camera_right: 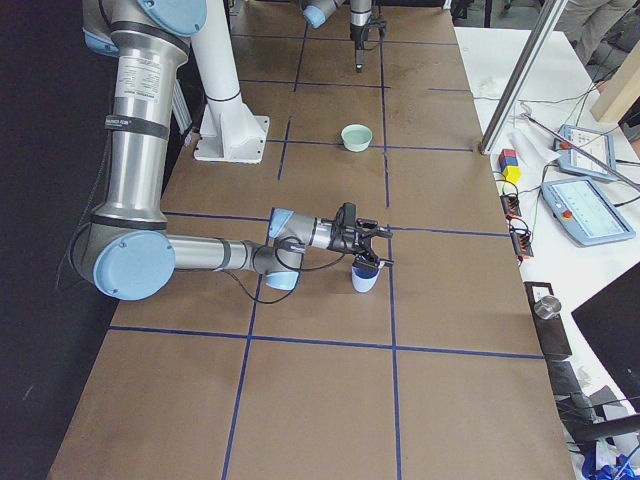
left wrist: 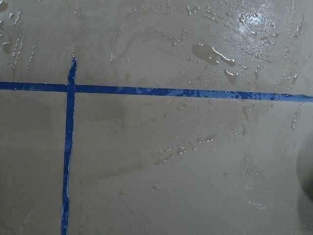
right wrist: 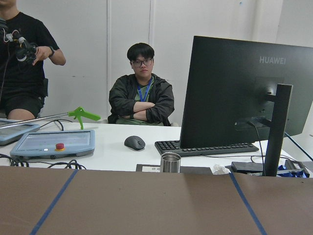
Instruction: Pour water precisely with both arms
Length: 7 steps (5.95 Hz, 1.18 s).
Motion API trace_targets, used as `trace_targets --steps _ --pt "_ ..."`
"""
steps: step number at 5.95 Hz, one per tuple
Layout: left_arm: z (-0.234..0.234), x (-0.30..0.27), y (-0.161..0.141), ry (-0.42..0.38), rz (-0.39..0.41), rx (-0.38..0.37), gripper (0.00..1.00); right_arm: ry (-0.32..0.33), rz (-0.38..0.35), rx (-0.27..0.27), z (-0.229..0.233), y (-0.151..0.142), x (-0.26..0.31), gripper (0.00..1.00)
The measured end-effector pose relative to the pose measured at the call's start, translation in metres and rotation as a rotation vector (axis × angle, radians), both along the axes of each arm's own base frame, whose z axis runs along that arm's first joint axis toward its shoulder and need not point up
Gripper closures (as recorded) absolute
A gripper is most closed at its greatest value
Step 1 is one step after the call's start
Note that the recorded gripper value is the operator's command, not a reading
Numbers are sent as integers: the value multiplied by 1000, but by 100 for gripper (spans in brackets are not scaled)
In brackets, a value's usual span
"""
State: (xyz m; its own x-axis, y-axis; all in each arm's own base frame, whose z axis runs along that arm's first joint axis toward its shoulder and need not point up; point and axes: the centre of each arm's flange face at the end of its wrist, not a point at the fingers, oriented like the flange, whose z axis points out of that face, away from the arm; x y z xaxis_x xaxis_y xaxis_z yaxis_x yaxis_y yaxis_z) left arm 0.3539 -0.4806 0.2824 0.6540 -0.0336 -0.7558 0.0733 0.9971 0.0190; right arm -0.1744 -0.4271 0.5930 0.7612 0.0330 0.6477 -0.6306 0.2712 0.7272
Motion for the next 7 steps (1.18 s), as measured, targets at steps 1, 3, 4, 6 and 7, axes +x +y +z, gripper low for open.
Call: trace_targets --steps 1,3,4,6,7 --pt "-1 0 0 2 -4 -4 0 -9 -63 -51 2 -21 35 0" --pt "-4 1 1 8 -20 -20 0 -21 -198 -197 8 -55 89 0" --pt "-6 1 1 10 -23 -22 0 -10 -277 -277 16 -61 106 0" --pt "-5 2 1 8 -27 -25 0 -33 -471 -450 41 -53 141 0" --pt "-5 5 2 7 -24 -26 0 2 -559 -522 58 -46 161 0"
